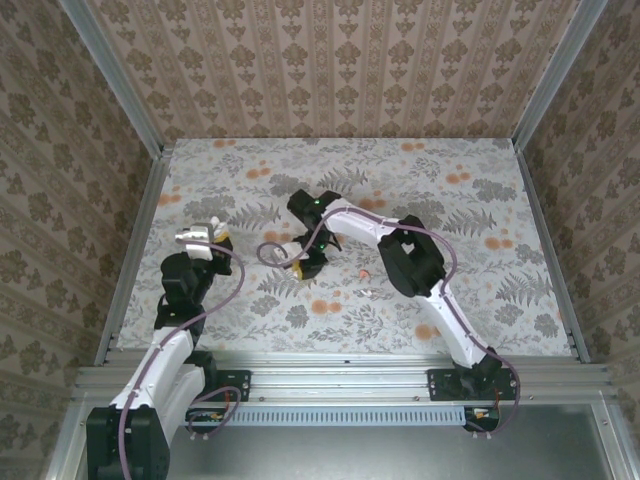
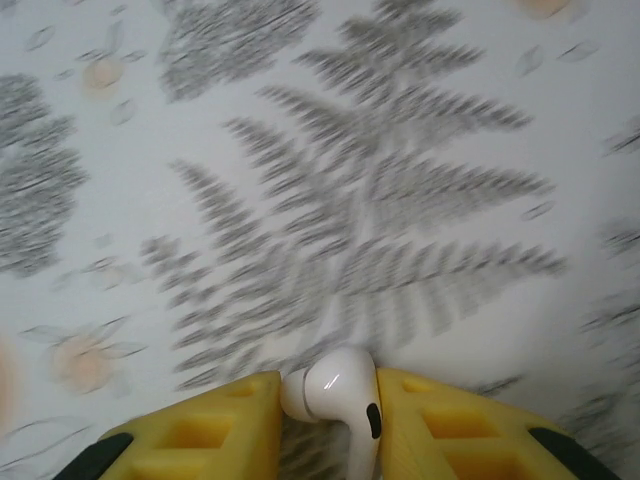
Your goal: Insert wireless bluetooth earbuds into charging case
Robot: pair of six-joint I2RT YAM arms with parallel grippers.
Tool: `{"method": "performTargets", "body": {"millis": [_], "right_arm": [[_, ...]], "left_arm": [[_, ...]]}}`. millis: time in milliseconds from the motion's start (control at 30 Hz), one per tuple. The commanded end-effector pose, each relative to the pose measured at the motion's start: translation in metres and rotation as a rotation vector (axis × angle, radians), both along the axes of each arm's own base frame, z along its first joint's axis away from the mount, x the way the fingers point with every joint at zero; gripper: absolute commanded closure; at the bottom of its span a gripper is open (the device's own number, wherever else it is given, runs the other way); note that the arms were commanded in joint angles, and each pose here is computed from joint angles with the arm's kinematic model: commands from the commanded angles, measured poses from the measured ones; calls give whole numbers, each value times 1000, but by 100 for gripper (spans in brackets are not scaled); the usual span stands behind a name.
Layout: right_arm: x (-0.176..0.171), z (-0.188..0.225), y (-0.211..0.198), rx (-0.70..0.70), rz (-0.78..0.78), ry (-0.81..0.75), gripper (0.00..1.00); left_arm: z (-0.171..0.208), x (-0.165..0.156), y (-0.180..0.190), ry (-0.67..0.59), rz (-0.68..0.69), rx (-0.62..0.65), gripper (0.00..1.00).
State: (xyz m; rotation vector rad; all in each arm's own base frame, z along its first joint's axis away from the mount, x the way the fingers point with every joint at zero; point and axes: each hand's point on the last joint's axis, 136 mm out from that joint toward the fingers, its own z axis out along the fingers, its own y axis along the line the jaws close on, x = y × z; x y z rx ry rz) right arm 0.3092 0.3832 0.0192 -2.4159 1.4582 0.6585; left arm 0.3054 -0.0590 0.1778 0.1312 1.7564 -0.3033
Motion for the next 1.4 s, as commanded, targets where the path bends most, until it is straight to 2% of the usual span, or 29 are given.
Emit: {"method": "performTargets", "body": {"millis": [0,167,300,567,633,800,900,967,1033,1200,1367], "right_arm": [[-11,2,-21,-57,-67,-22,69],[-27,10,-35,-53,-199,42,69],[-31,29,-33,-6,-353,163,68],[-21,94,-28,384,-541,360,70],[-15,98,-34,413,-582,346,71],[-11,87,-51,285,-701,293,70],[-6,84,-61,161,-845,307,70],[-3,79,-70,43,-998,309,69],[-4,80,-71,-14,-1090,324,68],[-17,66,-72,-124,-1184,293,66],[-27,45,-62,-191,-1205,326,63]], "left_arm": [[2,1,-1,-2,-13,8,86],[1,0,-4,6,-29,0,86],[1,-1,-8,2,-52,-7,86],[7,-5,-33,-57,-180,-22,86],[6,-4,-36,-54,-187,-18,86],[5,-3,-36,-42,-176,-9,86],[3,-1,-32,-21,-141,-10,86],[3,-1,-31,-9,-133,-4,86],[2,-2,-30,-6,-127,-1,86],[2,-3,-26,-1,-105,5,86],[2,-4,-26,1,-102,10,86]]}}
